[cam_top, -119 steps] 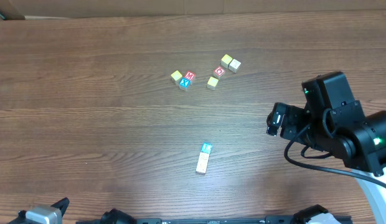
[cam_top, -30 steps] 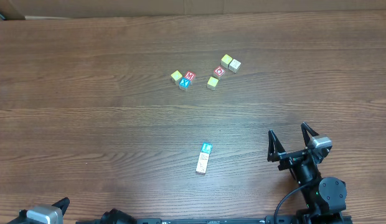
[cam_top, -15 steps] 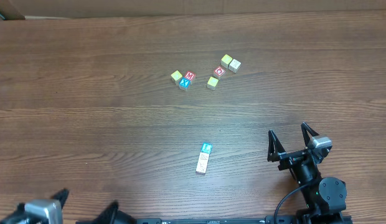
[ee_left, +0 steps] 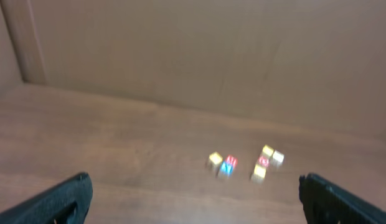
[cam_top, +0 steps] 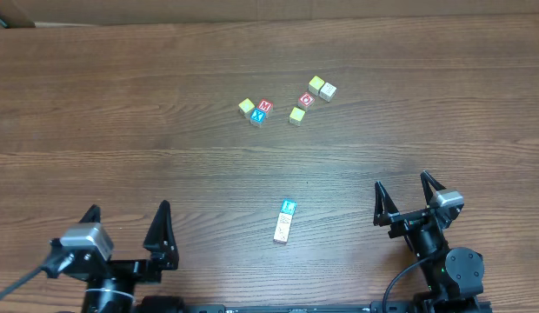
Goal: Flip 5 blocks
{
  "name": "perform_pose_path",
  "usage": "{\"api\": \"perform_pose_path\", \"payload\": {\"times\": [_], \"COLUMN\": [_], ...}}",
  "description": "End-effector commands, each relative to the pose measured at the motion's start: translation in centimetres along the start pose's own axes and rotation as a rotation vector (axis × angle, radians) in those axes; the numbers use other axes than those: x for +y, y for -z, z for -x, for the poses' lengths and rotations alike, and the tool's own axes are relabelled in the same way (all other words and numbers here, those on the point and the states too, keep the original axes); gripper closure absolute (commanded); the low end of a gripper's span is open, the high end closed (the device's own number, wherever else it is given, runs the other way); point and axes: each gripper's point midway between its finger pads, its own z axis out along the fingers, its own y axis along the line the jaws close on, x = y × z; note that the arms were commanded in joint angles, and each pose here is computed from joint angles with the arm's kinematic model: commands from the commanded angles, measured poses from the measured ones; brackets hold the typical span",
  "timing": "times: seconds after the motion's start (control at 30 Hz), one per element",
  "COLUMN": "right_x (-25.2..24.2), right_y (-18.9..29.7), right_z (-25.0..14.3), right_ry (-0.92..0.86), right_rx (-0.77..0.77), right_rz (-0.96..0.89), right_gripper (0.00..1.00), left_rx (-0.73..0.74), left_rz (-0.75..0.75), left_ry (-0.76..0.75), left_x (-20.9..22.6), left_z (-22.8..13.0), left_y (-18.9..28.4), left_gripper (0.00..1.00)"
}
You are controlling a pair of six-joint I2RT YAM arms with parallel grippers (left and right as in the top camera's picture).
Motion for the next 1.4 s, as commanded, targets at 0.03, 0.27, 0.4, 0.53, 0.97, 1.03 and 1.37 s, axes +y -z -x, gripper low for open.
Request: {"api": "perform_pose_path", "payload": {"times": [0.03, 0.27, 0.4, 0.53, 0.97, 1.03, 1.37], "right_x": [0.0, 0.0, 0.0, 0.0, 0.0, 0.0, 0.0], "right_y": [0.0, 0.0, 0.0, 0.0, 0.0, 0.0, 0.0], "right_z": [-0.2, -0.2, -0.2, -0.2, -0.2, -0.2, -0.2], "right_ry": [0.02, 0.02, 0.02, 0.02, 0.02, 0.02, 0.02], "right_rx": [-0.004, -0.004, -0.004, -0.004, -0.004, -0.004, -0.004], "right_rz": [0.002, 0.002, 0.002, 0.002, 0.002, 0.002, 0.002], "right_gripper": [0.0, 0.0, 0.0, 0.0, 0.0, 0.0, 0.0], "left_rx": [-0.039, -0.091, -0.121, -0.155, -0.125, -0.065, -0.047], "left_rz": [-0.088, -0.102, -0.1, -0.1, -0.092, -0.081, -0.079], "left_ry": [-0.025, -0.031, -0.034, -0.037, -0.074, -0.067, -0.062], "left_x": [-0.6, 0.5, 1.2, 1.9, 3.1, 3.4, 3.5], "left_z": [-3.3, -7.2, -9.0, -11.0, -15.6, -17.0, -17.5], "left_y": [-1.1, -4.7, -7.1, -9.0, -11.0, -11.2, -11.2], "left_gripper": [0.0, 0.0, 0.0, 0.0, 0.0, 0.0, 0.0]}}
